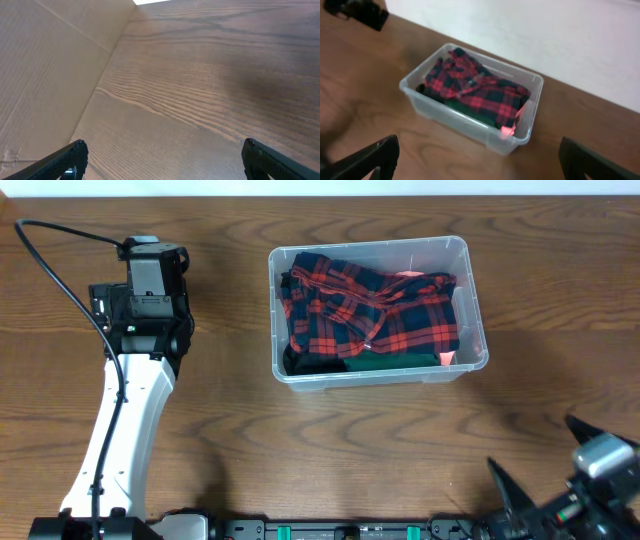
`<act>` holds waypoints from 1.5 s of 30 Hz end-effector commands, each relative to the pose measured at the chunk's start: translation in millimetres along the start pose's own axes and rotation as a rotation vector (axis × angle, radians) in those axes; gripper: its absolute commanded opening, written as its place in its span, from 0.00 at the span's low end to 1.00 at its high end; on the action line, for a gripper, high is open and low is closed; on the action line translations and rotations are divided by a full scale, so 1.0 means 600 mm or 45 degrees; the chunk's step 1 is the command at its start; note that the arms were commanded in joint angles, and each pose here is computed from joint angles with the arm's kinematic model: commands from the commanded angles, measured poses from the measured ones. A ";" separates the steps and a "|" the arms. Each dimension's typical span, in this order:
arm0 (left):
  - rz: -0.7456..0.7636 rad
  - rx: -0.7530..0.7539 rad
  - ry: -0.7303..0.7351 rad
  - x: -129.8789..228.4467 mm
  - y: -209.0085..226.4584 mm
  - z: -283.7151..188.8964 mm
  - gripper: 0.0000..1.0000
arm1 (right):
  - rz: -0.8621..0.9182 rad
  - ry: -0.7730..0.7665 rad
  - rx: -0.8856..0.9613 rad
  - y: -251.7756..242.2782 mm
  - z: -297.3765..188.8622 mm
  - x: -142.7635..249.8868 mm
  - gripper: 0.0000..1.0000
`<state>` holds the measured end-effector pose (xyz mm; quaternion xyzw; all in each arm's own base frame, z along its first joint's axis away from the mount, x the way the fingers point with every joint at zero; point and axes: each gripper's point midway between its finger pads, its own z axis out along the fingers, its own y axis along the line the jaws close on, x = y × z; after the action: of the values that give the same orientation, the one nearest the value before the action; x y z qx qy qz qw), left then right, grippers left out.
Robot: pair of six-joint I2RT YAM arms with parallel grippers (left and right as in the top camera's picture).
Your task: Pack container
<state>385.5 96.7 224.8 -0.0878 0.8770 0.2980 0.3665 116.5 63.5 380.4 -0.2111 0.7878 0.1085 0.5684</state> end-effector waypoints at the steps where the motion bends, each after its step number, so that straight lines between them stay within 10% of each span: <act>1: -0.011 -0.015 -0.007 -0.008 0.006 -0.001 0.98 | -0.008 -0.023 0.047 -0.010 0.022 0.020 0.99; 21: -0.011 -0.015 -0.007 -0.008 0.006 -0.001 0.98 | -0.099 -0.511 0.259 -0.076 0.189 0.110 0.99; 45: -0.011 -0.015 -0.007 -0.008 0.006 -0.001 0.98 | -0.094 -0.532 0.420 -0.126 0.247 0.225 0.99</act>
<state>385.5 96.7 224.8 -0.0878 0.8770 0.2980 0.3665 239.8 34.5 215.0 -0.1231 0.6497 0.0110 0.7501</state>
